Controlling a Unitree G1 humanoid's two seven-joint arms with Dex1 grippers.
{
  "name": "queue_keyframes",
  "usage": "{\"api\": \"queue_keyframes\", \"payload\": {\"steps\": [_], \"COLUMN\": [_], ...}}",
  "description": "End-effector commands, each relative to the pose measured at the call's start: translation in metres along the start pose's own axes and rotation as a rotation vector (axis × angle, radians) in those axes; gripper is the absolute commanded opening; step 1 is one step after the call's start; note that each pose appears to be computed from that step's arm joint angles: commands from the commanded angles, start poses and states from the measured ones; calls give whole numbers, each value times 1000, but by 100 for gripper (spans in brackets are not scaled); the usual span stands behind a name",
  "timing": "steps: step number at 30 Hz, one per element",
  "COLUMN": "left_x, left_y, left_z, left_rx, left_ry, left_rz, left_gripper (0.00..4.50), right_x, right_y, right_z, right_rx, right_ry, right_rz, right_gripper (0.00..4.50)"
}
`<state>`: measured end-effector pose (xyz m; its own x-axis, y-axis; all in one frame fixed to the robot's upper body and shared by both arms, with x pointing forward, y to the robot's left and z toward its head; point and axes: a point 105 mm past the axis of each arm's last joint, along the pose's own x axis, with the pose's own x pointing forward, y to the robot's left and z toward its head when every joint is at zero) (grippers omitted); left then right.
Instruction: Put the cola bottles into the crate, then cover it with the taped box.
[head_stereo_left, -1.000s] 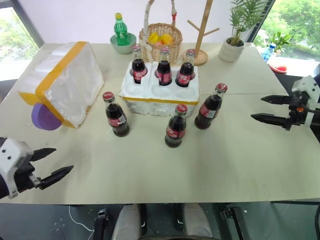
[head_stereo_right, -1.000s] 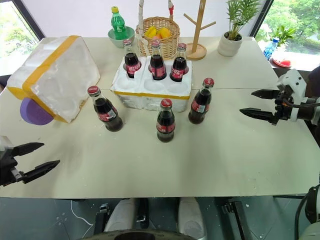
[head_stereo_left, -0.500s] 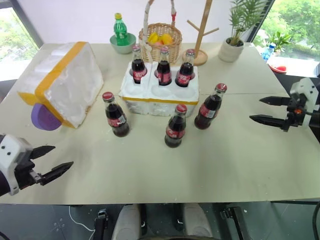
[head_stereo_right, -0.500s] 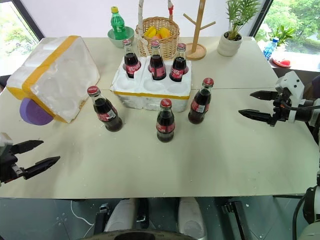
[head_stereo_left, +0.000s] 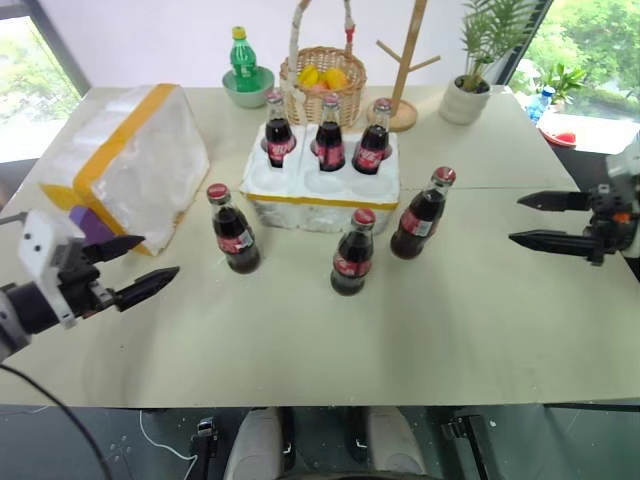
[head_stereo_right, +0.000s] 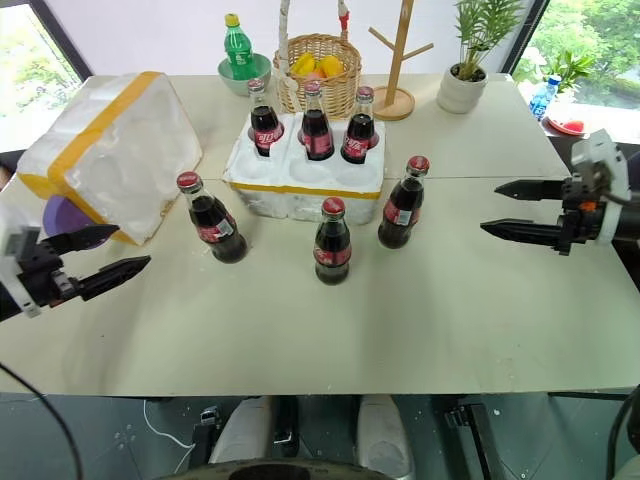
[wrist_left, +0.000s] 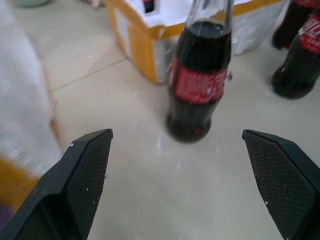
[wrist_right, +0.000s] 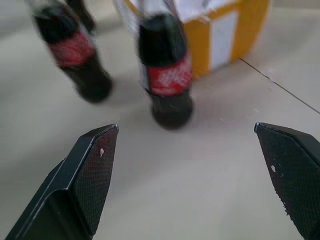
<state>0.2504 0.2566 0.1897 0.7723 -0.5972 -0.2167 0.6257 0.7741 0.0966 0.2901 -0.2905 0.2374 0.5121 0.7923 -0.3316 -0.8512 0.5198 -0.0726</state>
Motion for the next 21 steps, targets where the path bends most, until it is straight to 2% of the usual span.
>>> {"api": "queue_keyframes", "payload": {"steps": [1,8,15,21], "left_x": [17,60,93,114], "left_y": [-1,2,-5,-14], "left_z": [4,9,17,8], "left_rx": [29,66,79,129], "left_ry": [6,-22,-46,-18], "left_rz": [-73,-168,-282,-349], "left_gripper": [436,436,436,436], "right_x": [-4,9,17,21], "right_y": [24,65,78,80], "right_z": [32,50,61,65], "right_rx": [-35,-55,-68,-72], "right_ry": [-67,-85,-115,-125], "right_rz": [94,219,234,228], "right_gripper": [450,450,450,450]}}
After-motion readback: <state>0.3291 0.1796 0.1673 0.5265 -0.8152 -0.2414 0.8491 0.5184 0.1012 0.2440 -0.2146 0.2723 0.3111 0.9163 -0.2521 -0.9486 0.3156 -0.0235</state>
